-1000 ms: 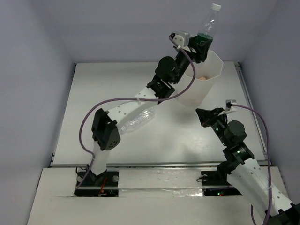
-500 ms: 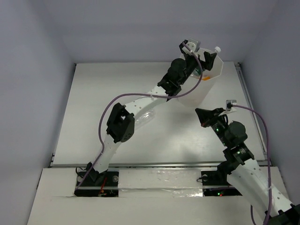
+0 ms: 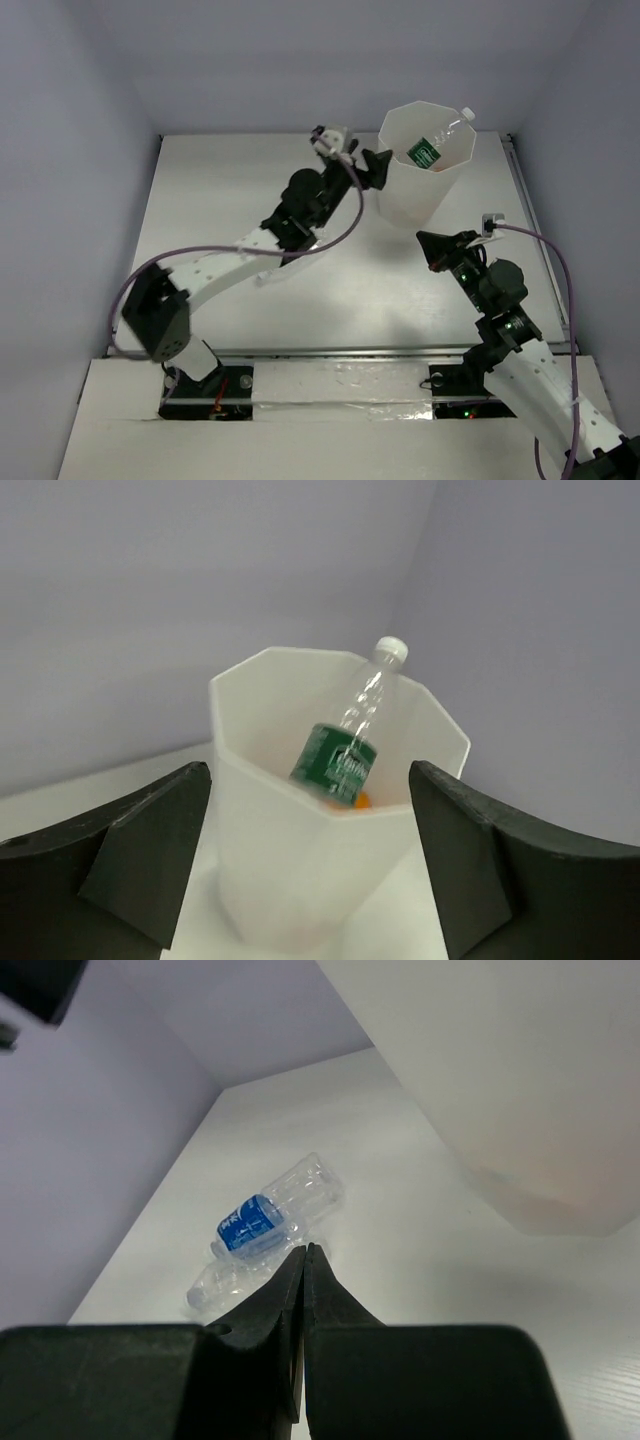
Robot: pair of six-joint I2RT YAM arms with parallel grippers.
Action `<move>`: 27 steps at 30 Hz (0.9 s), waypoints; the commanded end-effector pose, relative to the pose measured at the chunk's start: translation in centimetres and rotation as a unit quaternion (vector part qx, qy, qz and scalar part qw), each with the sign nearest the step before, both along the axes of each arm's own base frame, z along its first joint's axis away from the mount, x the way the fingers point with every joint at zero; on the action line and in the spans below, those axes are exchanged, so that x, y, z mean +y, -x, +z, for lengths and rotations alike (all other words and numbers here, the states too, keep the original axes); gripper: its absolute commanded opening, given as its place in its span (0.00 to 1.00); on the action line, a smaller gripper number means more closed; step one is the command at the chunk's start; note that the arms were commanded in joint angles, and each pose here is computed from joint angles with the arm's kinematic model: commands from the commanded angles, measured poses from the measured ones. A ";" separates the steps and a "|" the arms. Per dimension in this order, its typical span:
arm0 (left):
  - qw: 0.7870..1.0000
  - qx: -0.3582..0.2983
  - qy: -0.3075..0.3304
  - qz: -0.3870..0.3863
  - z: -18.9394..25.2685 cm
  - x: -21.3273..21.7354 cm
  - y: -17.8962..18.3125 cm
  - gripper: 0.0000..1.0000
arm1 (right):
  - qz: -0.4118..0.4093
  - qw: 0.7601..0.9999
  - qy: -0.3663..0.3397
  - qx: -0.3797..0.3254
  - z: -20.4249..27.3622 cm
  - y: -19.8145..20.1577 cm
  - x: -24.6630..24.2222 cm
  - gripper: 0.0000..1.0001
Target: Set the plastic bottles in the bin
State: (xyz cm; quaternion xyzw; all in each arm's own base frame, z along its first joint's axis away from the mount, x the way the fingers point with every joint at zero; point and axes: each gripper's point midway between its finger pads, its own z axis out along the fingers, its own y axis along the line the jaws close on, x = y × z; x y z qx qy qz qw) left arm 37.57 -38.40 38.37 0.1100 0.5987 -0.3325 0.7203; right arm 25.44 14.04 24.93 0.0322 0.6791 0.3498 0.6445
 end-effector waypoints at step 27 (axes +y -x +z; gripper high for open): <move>0.904 0.261 -0.299 0.161 -28.3 12.8 3.7 0.86 | 0.010 1.000 -0.005 -0.022 1.2 0.1 0.4 0.18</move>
